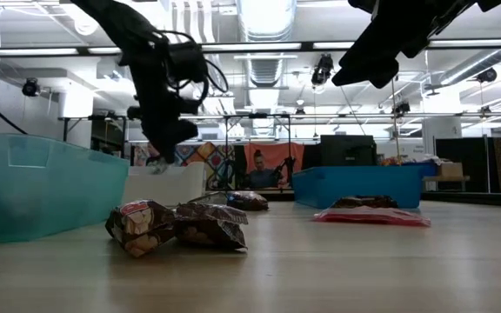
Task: Sort candy
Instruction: Put the white chocolate bar into the white bin, then put the brown chocolate bar into the green bin
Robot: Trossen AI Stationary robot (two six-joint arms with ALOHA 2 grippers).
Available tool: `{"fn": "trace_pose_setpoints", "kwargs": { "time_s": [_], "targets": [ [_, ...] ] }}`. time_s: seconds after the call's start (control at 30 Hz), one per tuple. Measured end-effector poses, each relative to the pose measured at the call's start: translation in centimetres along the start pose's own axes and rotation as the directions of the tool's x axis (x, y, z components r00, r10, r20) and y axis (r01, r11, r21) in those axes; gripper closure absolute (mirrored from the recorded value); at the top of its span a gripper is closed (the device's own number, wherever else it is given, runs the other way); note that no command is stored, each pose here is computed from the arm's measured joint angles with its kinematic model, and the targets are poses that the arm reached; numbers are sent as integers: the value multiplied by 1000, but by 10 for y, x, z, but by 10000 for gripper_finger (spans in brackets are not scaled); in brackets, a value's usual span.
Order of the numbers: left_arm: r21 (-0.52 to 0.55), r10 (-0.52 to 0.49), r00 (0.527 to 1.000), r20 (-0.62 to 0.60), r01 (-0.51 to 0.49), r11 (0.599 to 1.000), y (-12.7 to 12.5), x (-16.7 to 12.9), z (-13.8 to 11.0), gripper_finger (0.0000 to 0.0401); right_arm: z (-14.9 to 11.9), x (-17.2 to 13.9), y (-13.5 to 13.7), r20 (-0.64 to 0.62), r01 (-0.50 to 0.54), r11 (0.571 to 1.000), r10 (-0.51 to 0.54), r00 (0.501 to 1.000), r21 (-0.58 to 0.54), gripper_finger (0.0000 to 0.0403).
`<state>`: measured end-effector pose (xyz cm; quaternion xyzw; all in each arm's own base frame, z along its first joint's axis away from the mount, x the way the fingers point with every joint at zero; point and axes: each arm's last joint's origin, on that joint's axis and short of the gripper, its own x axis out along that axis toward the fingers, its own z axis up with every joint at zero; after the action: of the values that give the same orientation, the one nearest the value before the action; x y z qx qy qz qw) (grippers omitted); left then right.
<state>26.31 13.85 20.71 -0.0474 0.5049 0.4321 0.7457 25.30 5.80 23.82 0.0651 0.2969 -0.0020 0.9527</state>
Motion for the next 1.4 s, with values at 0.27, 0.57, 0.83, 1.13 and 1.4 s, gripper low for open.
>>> {"fn": "trace_pose_setpoints", "kwargs": {
  "time_s": [0.27, 0.57, 0.83, 1.13, 1.4],
  "targets": [
    [52, 2, 1000, -13, -1, 999, -6, 6, 4, 340, 0, 0, -1, 4, 18, 1000, -18, 1000, 24, 221],
    [81, -3, 1000, -30, 6, 997, -5, -5, 6, 292, -4, 0, -3, -34, 71, 993, -68, 997, 91, 218],
    [115, -51, 998, 32, 47, 992, -23, -27, 10, 283, -6, 0, -4, -49, 95, 986, -89, 995, 134, 218],
    [210, -240, 940, 240, 192, 959, -66, -90, -5, 283, -17, 5, -4, -120, 197, 969, -180, 976, 150, 218],
    [417, -454, 819, 352, 297, 859, -111, -145, -36, 283, -33, 7, 0, -247, 229, 969, -200, 948, 95, 218]
  ]
}}
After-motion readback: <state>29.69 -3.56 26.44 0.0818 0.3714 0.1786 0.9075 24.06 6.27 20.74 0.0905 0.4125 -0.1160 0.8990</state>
